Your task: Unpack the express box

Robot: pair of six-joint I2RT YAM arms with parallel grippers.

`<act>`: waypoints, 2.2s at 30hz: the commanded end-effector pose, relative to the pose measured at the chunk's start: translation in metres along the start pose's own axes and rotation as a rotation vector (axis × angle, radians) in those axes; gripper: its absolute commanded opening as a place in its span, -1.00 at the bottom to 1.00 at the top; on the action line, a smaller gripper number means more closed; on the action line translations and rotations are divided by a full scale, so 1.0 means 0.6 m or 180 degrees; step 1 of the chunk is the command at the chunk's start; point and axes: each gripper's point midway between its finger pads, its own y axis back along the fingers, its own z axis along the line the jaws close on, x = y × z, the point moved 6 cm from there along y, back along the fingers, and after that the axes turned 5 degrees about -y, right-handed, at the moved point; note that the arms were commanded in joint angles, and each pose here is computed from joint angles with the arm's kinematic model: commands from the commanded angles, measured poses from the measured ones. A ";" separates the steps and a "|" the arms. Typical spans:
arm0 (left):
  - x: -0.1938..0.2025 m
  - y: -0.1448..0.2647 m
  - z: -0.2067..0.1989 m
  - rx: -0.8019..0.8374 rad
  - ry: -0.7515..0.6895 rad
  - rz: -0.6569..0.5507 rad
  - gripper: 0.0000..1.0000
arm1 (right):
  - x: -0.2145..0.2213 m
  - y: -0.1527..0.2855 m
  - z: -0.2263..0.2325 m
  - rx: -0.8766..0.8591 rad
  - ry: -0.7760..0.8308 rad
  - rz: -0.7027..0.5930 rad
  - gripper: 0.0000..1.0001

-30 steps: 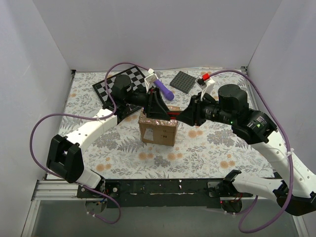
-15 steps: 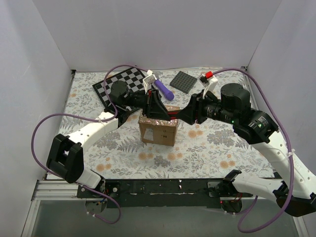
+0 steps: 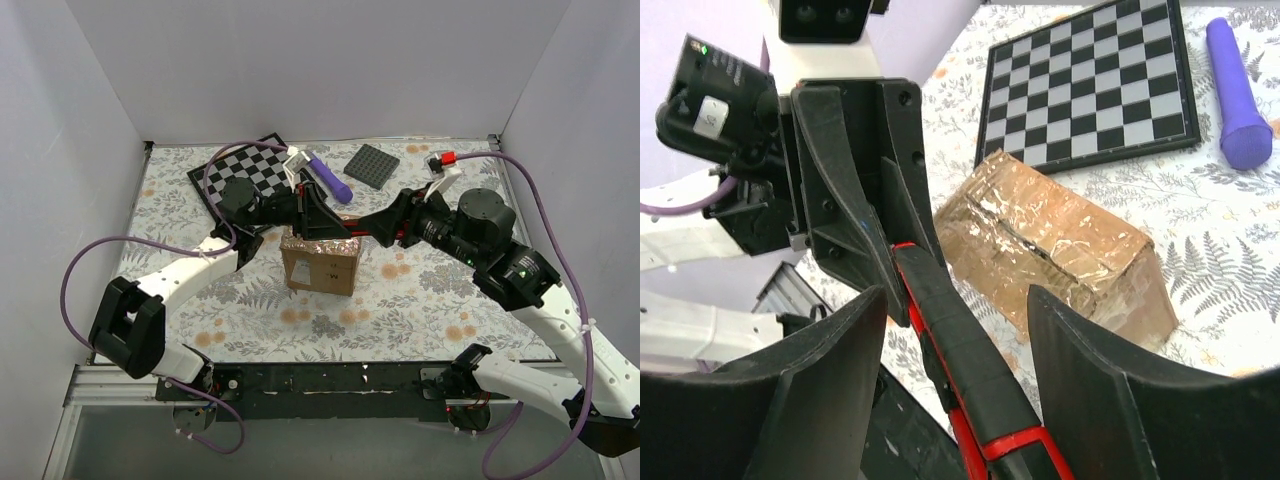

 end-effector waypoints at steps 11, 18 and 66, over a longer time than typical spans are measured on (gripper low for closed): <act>-0.023 0.009 -0.028 -0.0015 -0.0215 -0.0681 -1.00 | -0.033 0.031 0.036 -0.0451 -0.0107 -0.0579 -0.44; -0.023 0.008 -0.029 0.0003 -0.0196 -0.0766 -1.00 | -0.028 0.023 0.039 -0.0506 -0.0130 -0.0476 -0.25; -0.090 0.117 0.062 -0.2879 -0.0560 -0.1411 0.96 | 0.016 0.092 -0.103 0.0784 -0.1278 -0.1680 -0.97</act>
